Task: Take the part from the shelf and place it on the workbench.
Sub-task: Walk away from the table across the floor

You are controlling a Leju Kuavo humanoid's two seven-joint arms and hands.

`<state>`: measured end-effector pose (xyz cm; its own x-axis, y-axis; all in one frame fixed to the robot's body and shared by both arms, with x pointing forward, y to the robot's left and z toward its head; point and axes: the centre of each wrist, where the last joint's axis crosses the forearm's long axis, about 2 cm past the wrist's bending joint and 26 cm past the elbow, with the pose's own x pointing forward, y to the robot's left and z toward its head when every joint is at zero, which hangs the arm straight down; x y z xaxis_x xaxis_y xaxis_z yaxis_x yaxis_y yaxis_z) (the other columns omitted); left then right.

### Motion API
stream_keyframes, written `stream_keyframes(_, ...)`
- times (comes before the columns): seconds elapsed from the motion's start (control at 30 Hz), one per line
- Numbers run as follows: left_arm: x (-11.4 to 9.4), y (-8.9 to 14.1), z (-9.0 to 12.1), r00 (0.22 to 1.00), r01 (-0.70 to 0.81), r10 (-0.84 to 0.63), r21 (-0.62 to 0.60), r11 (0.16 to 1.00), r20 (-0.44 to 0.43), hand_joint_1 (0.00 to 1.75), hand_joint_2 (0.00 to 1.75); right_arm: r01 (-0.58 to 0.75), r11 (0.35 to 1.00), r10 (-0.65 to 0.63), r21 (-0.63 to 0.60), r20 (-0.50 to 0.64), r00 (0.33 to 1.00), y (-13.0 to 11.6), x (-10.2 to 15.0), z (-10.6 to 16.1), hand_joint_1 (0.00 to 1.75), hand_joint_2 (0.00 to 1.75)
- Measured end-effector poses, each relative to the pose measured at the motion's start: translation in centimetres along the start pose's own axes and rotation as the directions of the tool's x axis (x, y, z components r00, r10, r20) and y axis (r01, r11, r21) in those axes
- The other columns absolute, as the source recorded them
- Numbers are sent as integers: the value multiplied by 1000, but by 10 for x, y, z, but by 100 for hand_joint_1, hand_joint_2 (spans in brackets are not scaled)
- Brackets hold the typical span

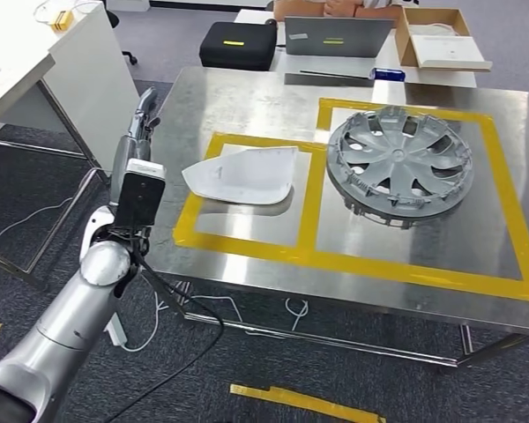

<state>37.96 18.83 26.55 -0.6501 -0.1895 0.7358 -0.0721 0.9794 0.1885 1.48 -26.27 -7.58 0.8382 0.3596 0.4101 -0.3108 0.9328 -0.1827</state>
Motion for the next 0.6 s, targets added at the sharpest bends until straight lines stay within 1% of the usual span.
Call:
stream_keyframes(0.33, 4, -12, 3, 1000, -18, 18, -10, 1000, 19, 0, 0, -3, 1000, 3, 18, 7, 1000, -2, 2, -3, 0, 0)
stream_keyframes(0.6, 1, -18, 12, 999, -37, 37, -28, 999, -10, 0, 0, -16, 1000, 16, 11, 12, 1000, -5, 8, -7, 0, 0)
